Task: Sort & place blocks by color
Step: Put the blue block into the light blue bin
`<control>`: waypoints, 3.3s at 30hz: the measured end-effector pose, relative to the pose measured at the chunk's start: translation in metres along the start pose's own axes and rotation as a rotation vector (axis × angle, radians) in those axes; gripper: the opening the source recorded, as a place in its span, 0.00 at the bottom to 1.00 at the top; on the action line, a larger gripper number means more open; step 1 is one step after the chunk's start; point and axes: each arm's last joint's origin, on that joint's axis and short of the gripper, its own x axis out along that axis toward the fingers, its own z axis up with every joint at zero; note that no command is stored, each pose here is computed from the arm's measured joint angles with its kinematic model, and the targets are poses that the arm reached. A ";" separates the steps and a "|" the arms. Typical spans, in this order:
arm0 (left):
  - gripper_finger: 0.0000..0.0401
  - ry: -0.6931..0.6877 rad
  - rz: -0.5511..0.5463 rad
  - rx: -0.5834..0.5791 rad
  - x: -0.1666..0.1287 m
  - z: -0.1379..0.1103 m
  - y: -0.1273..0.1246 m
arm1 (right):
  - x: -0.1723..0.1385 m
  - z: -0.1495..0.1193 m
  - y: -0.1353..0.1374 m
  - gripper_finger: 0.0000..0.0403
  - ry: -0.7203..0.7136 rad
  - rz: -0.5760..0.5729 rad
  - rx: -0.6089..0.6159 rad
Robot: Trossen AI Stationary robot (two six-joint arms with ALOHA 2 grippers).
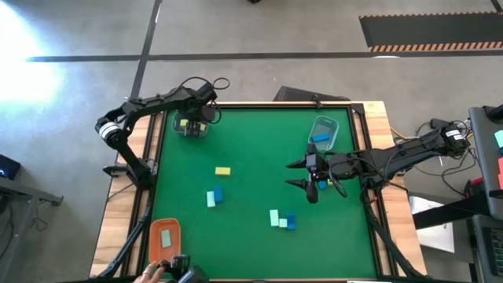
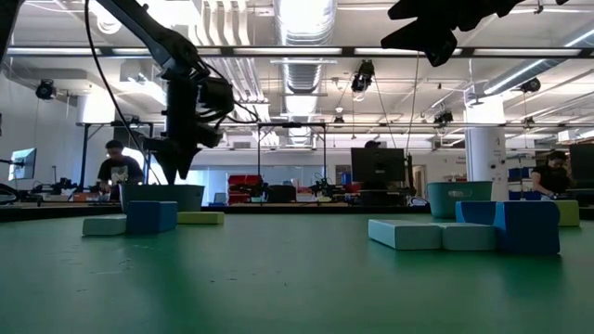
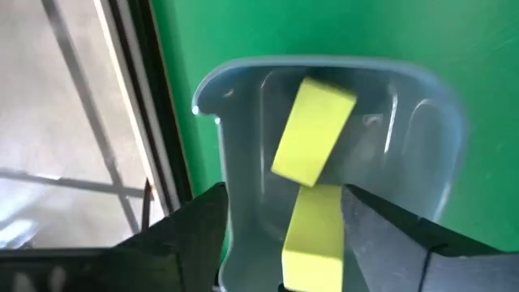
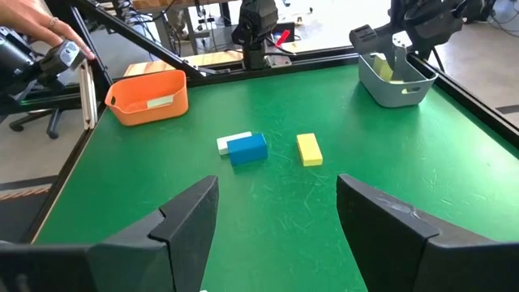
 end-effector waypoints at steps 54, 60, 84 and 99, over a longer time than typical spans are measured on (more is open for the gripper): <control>0.62 -1.191 0.098 -0.348 -0.200 0.085 -0.165 | 0.000 -0.096 -0.023 0.55 0.829 -0.872 0.723; 0.62 -1.189 0.111 -0.328 -0.200 0.085 -0.165 | 0.011 -0.108 -0.025 0.55 0.880 -0.929 0.691; 0.62 -1.177 0.112 -0.320 -0.198 0.085 -0.165 | 0.038 -0.129 -0.024 0.29 0.910 -0.924 0.622; 0.62 -1.180 0.112 -0.322 -0.199 0.084 -0.165 | 0.033 -0.077 -0.014 0.29 0.789 -0.722 0.610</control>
